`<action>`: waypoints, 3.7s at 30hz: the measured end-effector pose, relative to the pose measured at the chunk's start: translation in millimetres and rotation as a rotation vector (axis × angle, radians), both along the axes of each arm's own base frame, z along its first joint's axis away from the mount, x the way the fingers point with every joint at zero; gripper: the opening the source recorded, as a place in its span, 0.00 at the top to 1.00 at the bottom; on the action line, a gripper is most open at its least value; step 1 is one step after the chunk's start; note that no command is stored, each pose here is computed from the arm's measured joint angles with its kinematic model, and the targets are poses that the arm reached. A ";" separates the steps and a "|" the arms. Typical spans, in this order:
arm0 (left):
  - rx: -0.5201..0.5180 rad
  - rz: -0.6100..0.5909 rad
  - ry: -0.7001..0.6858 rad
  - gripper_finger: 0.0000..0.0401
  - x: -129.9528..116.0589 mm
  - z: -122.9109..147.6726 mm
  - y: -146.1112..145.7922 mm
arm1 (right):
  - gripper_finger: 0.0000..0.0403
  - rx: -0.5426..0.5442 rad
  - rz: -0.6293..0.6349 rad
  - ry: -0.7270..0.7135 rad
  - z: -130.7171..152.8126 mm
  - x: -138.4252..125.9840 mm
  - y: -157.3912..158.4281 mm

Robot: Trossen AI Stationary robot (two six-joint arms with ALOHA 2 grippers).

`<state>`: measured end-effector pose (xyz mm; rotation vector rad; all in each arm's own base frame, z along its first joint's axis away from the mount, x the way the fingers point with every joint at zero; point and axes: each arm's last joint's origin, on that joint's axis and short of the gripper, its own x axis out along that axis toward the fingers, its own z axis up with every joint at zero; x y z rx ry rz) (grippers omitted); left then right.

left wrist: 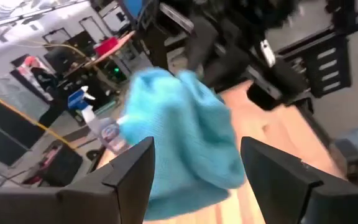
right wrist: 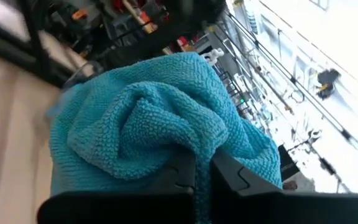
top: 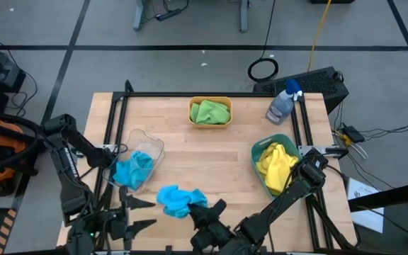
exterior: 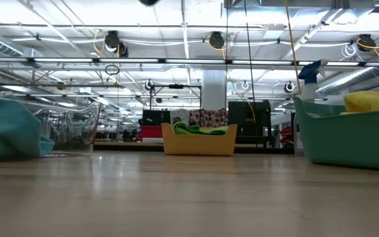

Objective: Sort microfiber towel by color & place in baskets
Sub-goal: Put the blue microfiber cloth into the transparent bin

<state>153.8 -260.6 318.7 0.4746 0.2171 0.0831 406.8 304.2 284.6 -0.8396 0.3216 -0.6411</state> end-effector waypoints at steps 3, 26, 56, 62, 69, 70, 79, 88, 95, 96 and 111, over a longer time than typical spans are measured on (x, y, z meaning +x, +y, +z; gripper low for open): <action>0.012 0.017 0.011 0.40 8.1 -5.7 -0.4 | 0.99 0.033 -0.012 -0.035 13.2 -0.3 -8.0; 0.271 0.290 0.021 0.21 69.0 -24.6 22.7 | 0.99 0.151 0.035 -0.129 26.1 4.4 -20.7; 0.137 0.152 0.187 0.96 62.6 -15.5 55.9 | 0.71 0.190 0.026 -0.082 7.8 3.5 -23.4; 0.028 0.324 0.286 0.97 30.1 -8.7 101.1 | 0.54 0.247 0.008 -0.084 -2.1 0.6 -25.7; -0.169 0.663 0.323 0.97 -18.0 -7.7 153.8 | 0.45 0.325 0.014 -0.046 -15.8 -3.0 -30.6; -0.184 0.662 0.332 0.97 -21.7 -10.3 158.2 | 0.45 0.329 0.009 -0.045 -16.7 -3.0 -31.8; -0.275 0.852 0.463 0.95 -50.4 -62.5 200.3 | 0.47 0.334 0.002 -0.049 -17.0 -1.9 -33.9; -0.395 0.999 0.561 0.93 -53.2 -88.2 213.6 | 0.48 0.330 0.000 -0.046 -17.0 -0.9 -35.3; -0.461 0.975 0.635 0.74 -36.2 -95.0 211.1 | 0.48 0.341 0.016 -0.035 -17.3 -0.5 -35.0; -0.459 0.984 0.637 0.70 -34.5 -96.0 211.7 | 0.48 0.341 0.016 -0.035 -17.5 -0.5 -35.0; -0.609 0.930 0.881 0.42 -24.6 -77.2 202.5 | 0.48 0.337 0.015 -0.029 -17.8 -0.9 -35.0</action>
